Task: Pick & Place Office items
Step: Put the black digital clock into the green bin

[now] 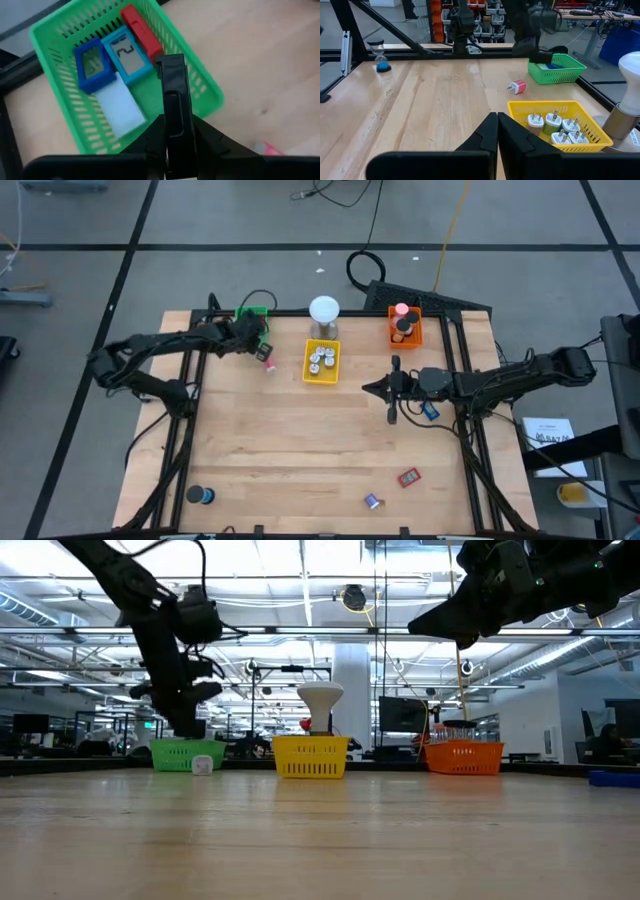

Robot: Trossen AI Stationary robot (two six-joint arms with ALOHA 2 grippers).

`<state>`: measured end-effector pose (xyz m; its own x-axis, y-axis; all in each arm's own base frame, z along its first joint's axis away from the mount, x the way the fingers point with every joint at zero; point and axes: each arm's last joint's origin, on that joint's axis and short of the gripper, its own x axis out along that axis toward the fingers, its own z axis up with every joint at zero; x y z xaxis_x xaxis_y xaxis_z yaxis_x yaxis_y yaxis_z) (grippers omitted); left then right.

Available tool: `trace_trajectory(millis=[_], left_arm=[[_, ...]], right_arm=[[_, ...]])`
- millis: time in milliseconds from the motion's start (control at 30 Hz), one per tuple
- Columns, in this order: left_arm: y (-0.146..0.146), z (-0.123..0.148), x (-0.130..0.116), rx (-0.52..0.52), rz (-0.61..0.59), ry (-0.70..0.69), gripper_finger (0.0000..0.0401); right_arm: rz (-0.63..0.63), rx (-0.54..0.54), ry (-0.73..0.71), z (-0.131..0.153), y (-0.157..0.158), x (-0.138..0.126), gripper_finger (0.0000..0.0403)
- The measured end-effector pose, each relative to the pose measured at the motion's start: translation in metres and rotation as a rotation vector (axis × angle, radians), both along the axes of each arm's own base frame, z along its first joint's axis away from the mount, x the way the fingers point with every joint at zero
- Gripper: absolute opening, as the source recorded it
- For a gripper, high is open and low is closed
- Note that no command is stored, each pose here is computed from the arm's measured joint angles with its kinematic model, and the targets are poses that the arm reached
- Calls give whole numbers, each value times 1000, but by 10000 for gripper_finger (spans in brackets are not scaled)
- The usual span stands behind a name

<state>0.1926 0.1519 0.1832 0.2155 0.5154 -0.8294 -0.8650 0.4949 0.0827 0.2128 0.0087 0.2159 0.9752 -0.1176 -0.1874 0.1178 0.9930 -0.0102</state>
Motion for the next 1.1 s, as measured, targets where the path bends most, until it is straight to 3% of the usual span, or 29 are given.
trace_trajectory(millis=[500, 867, 1100], left_arm=[[21, -10, -1, 41, 60, -4, 62], [33, -31, 6, 0, 77, -17, 63], [33, -29, 3, -7, 80, -19, 80]], right_arm=[[3, -3, 0, 0, 0, 0, 0], [6, -2, 0, 0, 1, 0, 0], [6, -3, 0, 0, 1, 0, 0]])
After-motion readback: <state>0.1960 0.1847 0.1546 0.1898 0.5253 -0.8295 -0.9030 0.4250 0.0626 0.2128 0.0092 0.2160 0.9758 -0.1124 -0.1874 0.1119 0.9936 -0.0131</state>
